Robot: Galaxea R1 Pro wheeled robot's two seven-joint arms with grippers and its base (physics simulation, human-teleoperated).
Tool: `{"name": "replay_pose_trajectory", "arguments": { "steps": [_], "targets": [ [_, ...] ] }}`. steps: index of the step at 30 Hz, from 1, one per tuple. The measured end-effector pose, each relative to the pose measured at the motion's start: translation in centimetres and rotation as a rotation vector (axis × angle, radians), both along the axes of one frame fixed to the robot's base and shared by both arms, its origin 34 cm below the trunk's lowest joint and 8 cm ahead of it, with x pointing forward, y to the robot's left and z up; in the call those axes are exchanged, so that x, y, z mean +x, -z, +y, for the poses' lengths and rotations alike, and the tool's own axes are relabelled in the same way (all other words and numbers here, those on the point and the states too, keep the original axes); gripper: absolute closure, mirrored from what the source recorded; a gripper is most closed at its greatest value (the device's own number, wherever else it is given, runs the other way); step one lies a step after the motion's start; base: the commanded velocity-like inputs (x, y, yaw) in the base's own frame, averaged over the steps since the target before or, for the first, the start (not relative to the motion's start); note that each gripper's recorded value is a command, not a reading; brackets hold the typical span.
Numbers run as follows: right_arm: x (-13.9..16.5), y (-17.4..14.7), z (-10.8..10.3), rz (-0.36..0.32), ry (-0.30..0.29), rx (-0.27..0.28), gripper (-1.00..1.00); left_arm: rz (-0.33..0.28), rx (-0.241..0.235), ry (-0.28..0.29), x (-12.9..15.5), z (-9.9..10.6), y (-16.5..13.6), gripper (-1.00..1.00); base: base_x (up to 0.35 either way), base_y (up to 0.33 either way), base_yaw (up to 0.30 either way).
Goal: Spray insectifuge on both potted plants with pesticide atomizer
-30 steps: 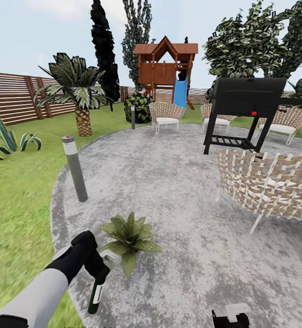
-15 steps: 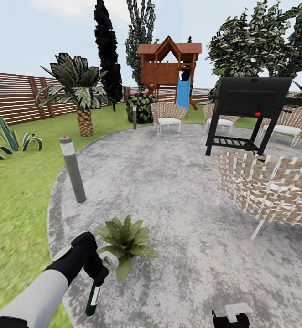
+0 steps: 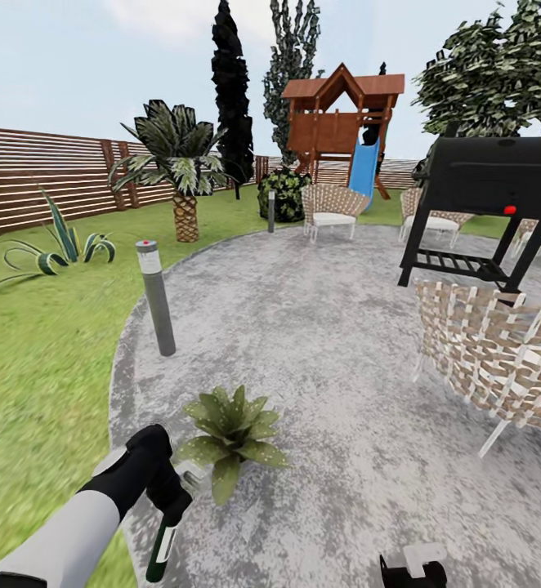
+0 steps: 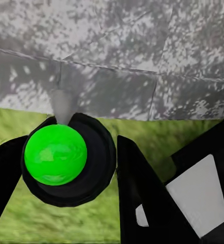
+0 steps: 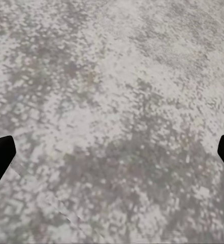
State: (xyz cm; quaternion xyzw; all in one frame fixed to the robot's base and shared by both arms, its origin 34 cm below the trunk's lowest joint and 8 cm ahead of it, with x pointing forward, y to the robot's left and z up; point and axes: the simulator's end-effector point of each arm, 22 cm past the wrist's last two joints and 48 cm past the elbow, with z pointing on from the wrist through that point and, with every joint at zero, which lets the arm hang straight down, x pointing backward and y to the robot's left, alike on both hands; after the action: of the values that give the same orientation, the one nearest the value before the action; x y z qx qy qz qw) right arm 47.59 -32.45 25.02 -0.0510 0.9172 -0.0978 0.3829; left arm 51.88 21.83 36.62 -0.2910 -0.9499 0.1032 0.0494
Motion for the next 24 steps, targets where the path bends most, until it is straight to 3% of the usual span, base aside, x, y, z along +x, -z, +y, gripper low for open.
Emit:
{"name": "replay_pose_trajectory", "arguments": {
  "steps": [2,4,5,14,19,24],
  "targets": [
    [0.0,0.0,0.0,0.000,0.001,0.000,-1.00,0.003,0.011,0.000,-0.2,0.4,0.2,1.00,0.013,-0.006,0.029],
    [0.0,0.0,0.0,0.000,0.000,0.000,-1.00,-0.029,0.071,0.015,0.4,1.2,0.5,1.00,0.003,-0.001,0.006],
    [0.0,0.0,0.0,0.000,0.000,0.000,-1.00,-0.038,0.077,0.018,0.6,0.8,0.6,1.00,0.001,0.000,0.002],
    [0.0,0.0,0.0,-0.001,0.000,0.000,-1.00,-0.050,0.067,0.024,0.9,-0.2,0.5,1.00,0.055,-0.089,0.019],
    [0.0,0.0,0.0,0.000,0.000,0.000,-1.00,-0.050,0.067,0.022,0.9,-0.2,0.5,1.00,0.077,-0.241,0.247],
    [0.0,0.0,0.0,0.001,0.000,0.000,-1.00,-0.050,0.069,0.023,0.9,-0.2,0.5,1.00,-0.154,-0.227,0.276]
  ]
}}
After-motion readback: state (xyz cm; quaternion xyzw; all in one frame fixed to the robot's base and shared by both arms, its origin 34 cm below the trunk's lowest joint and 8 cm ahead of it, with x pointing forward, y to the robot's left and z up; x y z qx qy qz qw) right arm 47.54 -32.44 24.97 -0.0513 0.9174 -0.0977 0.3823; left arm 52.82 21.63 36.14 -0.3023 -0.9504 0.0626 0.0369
